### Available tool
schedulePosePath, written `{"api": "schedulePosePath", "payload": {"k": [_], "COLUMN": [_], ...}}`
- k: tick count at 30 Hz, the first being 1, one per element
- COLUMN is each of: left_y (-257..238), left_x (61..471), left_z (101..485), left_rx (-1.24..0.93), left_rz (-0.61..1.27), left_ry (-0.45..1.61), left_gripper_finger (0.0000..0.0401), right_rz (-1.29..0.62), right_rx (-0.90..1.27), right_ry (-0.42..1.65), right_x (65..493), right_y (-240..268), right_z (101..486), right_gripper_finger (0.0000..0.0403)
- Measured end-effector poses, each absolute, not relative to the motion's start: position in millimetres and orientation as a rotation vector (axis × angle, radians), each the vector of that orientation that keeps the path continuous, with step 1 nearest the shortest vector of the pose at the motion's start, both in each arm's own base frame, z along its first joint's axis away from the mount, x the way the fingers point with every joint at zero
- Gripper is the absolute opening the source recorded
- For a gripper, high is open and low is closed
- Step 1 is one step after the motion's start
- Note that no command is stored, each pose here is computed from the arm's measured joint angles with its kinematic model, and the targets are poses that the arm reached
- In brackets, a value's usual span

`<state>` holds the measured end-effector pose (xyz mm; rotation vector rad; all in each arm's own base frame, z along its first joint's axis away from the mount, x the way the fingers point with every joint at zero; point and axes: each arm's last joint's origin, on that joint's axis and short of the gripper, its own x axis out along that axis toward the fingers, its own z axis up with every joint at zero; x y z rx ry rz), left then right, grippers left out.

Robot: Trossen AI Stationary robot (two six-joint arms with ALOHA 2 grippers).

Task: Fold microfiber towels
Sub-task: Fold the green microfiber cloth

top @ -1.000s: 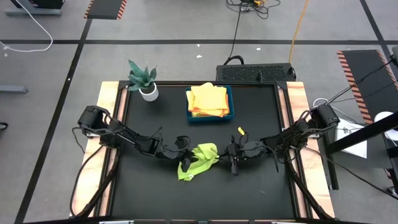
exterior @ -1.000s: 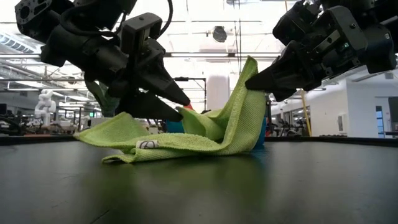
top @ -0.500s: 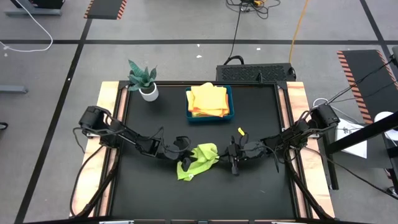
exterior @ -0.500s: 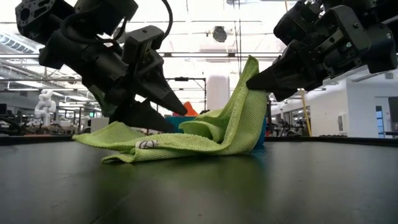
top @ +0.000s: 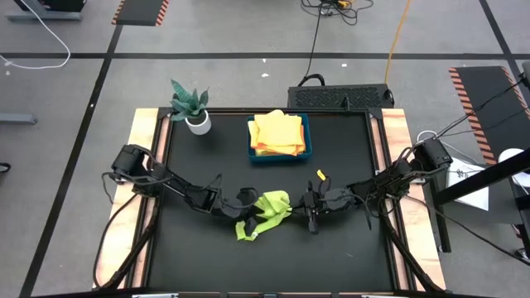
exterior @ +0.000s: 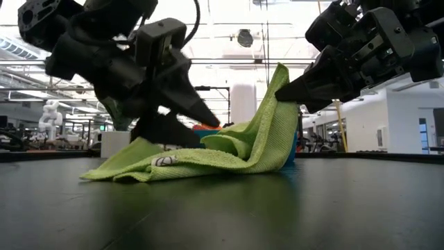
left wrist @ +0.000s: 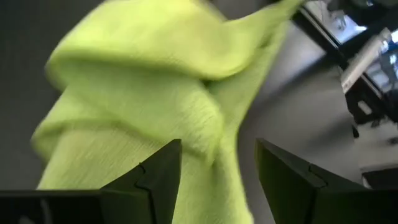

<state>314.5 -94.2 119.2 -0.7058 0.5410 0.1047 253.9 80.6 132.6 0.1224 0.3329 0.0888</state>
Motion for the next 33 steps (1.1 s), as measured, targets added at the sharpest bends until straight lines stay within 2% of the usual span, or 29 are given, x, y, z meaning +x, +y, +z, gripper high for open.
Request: {"api": "schedulePosePath", "payload": {"k": [5,14,21,25,33], "left_y": [-100.6,-112.3,-143.5,-151.1,-153.2], "left_x": [324.0,327.2,322.7,324.1,334.8], "left_z": [133.6,154.9,169.7,165.6,130.5], "left_rx": [-0.466,-0.067,0.323,0.383,0.440], "left_rz": [0.052,0.188,0.150,0.130,0.122], "left_ry": [0.565,0.804,0.733,0.709,0.746], "left_gripper_finger": [0.0205,0.0205,0.0205,0.0205,0.0205], "right_rz": [0.088,0.085,0.086,0.087,0.088], "right_rx": [0.122,0.120,0.108,0.104,0.107], "right_ry": [0.336,0.345,0.343,0.342,0.334], "right_x": [253.8,253.6,253.6,253.6,253.9], "right_y": [80.5,80.4,80.4,80.4,80.5], "right_z": [132.3,131.4,131.5,131.6,132.4], "right_gripper_finger": [0.0000,0.0000,0.0000,0.0000,0.0000]}}
